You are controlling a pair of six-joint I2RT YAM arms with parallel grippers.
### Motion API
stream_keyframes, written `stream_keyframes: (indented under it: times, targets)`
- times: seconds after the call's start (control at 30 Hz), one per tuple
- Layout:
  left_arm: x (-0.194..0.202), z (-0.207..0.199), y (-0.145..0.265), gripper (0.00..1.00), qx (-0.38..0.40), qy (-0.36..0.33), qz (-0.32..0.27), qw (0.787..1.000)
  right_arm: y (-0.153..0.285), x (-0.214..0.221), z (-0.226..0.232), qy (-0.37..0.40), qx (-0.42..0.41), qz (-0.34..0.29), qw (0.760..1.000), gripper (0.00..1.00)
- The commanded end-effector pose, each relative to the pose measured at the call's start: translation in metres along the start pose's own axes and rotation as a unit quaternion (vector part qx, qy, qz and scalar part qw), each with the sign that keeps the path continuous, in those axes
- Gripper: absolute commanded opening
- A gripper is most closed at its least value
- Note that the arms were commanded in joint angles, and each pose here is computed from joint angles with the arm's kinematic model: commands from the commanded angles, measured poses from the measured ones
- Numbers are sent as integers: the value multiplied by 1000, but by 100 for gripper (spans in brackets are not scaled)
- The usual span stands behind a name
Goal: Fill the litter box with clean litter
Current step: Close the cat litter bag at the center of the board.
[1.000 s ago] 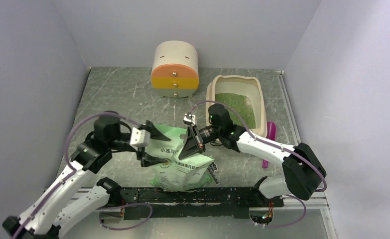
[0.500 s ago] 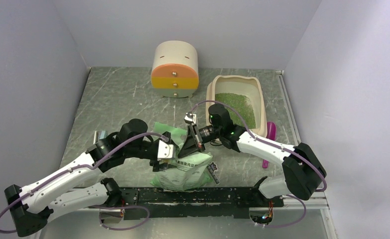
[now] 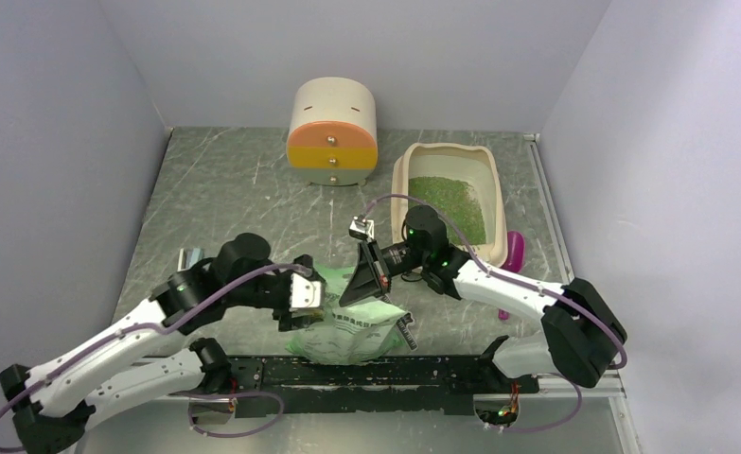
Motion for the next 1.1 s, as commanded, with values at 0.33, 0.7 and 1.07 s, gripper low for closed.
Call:
stream_keyframes:
  times: [0.33,0.7,1.07]
  targets:
    - [-2,-7,3,19,55,-4,8,998,3,24,41,120,-50,49,990,0]
    - [-9,-10,6,5,74,43,5,996,47,11,66,318,183,-167,915,60]
    - [-27,-3,16,5,80,43,6,996,79,69,73,708,102,-145,684,73]
Point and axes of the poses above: each gripper's point midway between its finger pads, its own y axis back along the fingers, its own z axis along the line the jaws close on, x = y × z, the point moved 10 cm from there along y, back along the fingers, and after that the axes turned 8 degrees about -y, right-handed, at the moved point
